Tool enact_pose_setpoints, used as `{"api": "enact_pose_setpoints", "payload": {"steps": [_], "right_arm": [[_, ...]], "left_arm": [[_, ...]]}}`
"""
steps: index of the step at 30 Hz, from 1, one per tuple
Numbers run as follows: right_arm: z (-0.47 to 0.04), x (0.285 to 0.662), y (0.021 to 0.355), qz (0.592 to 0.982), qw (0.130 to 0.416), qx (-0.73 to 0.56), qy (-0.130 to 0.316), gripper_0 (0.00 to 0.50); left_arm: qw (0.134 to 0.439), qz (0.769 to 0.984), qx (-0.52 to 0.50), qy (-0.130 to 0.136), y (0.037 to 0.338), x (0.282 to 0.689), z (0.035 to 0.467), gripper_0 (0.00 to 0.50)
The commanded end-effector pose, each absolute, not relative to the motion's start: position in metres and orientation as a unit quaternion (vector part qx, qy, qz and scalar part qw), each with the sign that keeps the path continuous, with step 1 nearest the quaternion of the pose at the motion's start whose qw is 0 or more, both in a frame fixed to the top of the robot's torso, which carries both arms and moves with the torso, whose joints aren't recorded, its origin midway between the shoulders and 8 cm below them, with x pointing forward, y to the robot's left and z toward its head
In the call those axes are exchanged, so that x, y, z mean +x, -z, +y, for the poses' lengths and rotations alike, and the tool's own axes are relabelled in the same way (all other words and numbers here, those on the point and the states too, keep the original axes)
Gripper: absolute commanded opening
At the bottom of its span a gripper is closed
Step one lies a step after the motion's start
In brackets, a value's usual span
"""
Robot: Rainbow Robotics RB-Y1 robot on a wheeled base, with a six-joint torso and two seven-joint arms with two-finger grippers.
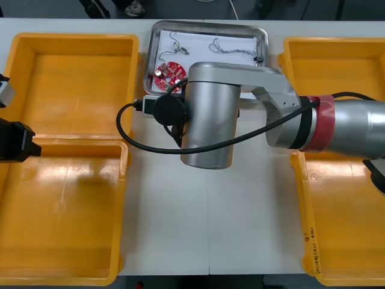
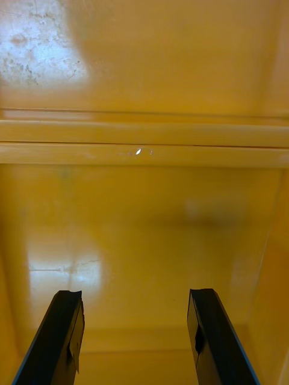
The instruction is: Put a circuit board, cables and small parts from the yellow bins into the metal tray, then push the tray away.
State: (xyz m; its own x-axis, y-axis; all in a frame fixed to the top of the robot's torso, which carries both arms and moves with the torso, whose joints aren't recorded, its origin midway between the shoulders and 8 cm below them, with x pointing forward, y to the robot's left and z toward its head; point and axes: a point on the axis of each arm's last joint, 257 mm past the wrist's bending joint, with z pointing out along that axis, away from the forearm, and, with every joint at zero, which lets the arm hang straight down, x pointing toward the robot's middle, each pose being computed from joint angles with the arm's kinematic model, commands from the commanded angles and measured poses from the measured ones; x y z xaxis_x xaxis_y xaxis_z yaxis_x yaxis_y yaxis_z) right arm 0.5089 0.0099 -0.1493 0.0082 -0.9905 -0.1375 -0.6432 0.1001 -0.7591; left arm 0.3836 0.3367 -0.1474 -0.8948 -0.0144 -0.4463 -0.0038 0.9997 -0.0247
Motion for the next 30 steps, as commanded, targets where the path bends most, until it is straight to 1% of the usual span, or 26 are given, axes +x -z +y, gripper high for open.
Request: {"api": "enact_pose_setpoints", "payload": {"steps": [1, 6, 13, 16, 19, 25, 28, 30], "right_arm": [[0.002, 0.489, 0.133, 0.686, 0.361, -0.597, 0.207, 0.500], [-0.011, 0.461, 0.130, 0.709, 0.354, -0.581, 0.187, 0.500], [-0.037, 0.436, 0.125, 0.747, 0.347, -0.543, 0.163, 0.500], [-0.054, 0.429, 0.122, 0.768, 0.343, -0.518, 0.154, 0.500], [-0.077, 0.419, 0.120, 0.799, 0.339, -0.477, 0.138, 0.500], [-0.095, 0.411, 0.107, 0.840, 0.374, -0.385, 0.082, 0.500], [-0.113, 0.411, 0.107, 0.863, 0.379, -0.328, 0.058, 0.500], [-0.125, 0.410, 0.110, 0.878, 0.376, -0.294, 0.043, 0.500]], "left_arm": [[0.241, 0.970, 0.031, -0.018, 0.134, 0.380, 0.351, 0.500], [0.241, 0.970, 0.031, -0.018, 0.134, 0.380, 0.351, 0.500], [0.241, 0.970, 0.031, -0.018, 0.134, 0.380, 0.351, 0.500], [0.241, 0.970, 0.031, -0.018, 0.134, 0.380, 0.351, 0.500], [0.241, 0.970, 0.031, -0.018, 0.134, 0.380, 0.351, 0.500], [0.241, 0.970, 0.031, -0.018, 0.134, 0.380, 0.351, 0.500], [0.241, 0.970, 0.031, -0.018, 0.134, 0.380, 0.351, 0.500], [0.241, 0.970, 0.031, -0.018, 0.134, 0.380, 0.351, 0.500]]}}
